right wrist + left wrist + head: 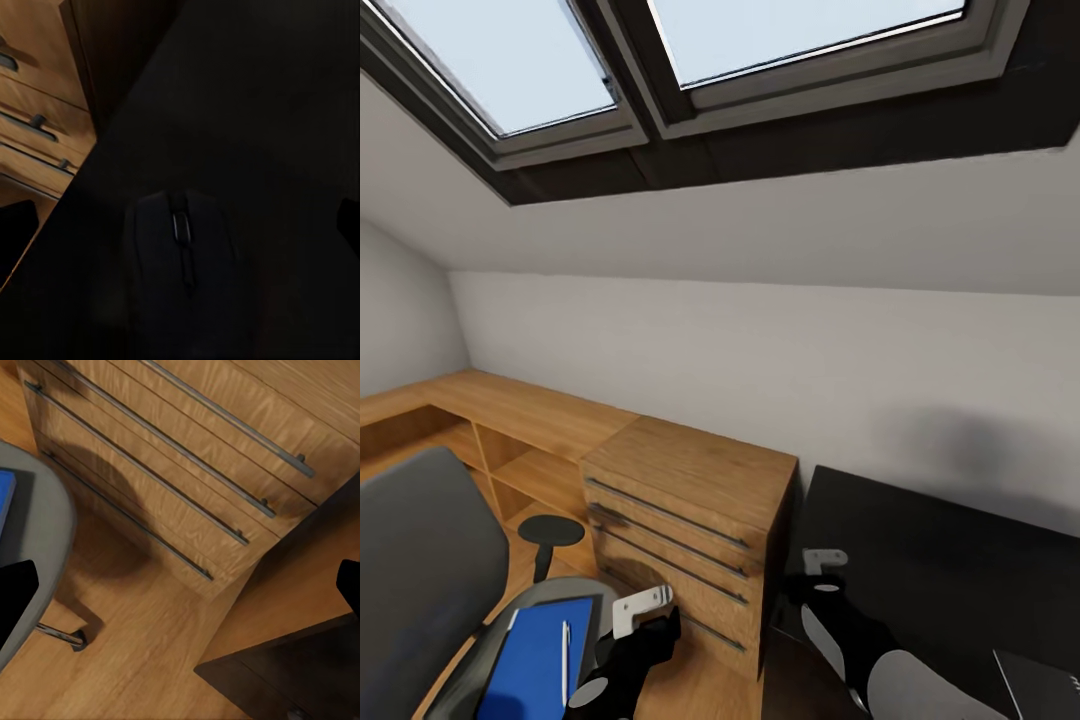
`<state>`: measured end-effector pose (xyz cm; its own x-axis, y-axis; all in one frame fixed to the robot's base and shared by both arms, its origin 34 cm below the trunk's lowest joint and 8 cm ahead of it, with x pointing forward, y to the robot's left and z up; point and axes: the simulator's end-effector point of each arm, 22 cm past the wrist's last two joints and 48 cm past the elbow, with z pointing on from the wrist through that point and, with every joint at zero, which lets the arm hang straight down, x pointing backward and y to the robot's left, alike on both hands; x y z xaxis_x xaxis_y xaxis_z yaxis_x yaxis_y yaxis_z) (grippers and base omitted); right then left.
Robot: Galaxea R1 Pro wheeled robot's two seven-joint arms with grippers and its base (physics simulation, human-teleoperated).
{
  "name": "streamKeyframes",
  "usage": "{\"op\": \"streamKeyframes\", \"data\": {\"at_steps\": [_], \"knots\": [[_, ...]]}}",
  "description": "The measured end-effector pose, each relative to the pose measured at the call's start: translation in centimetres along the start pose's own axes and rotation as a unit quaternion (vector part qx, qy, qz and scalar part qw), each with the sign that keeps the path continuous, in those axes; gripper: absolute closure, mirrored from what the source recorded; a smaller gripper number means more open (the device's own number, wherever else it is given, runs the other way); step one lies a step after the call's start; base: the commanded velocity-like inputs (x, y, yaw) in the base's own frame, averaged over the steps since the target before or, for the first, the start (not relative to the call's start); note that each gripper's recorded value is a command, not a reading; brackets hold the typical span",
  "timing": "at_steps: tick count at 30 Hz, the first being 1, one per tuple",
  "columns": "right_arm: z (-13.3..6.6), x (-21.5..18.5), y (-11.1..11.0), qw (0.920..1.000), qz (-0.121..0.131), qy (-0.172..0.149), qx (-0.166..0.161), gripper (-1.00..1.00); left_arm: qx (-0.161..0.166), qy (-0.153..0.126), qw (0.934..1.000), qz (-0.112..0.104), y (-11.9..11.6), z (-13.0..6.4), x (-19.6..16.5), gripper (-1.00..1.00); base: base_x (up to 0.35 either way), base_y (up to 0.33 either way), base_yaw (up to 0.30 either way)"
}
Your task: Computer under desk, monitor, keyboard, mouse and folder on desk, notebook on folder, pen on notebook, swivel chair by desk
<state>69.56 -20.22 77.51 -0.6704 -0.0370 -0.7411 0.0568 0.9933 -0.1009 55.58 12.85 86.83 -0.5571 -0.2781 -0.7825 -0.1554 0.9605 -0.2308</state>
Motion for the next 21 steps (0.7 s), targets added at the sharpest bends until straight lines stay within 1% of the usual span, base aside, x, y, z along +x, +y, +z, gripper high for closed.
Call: {"op": "streamKeyframes", "data": {"at_steps": [3, 8, 21], "knots": [[0.3, 0.7, -0.1, 0.9998, 0.013, 0.012, -0.002, -1.0, 0.0, 0.0, 1.0, 0.0, 0.1, 0.3, 0.3, -1.0, 0.0, 0.0, 0.0], [0.8, 1.8, 0.0, 0.9996, 0.01, 0.025, -0.002, -1.0, 0.0, 0.0, 1.0, 0.0, 0.3, 0.7, 0.8, -1.0, 0.0, 0.0, 0.0], [2.1, 3.7, 0.3, 0.9993, 0.008, 0.037, -0.003, -1.0, 0.0, 0.0, 1.0, 0.0, 0.7, 1.9, 2.4, -1.0, 0.0, 0.0, 0.0]]}}
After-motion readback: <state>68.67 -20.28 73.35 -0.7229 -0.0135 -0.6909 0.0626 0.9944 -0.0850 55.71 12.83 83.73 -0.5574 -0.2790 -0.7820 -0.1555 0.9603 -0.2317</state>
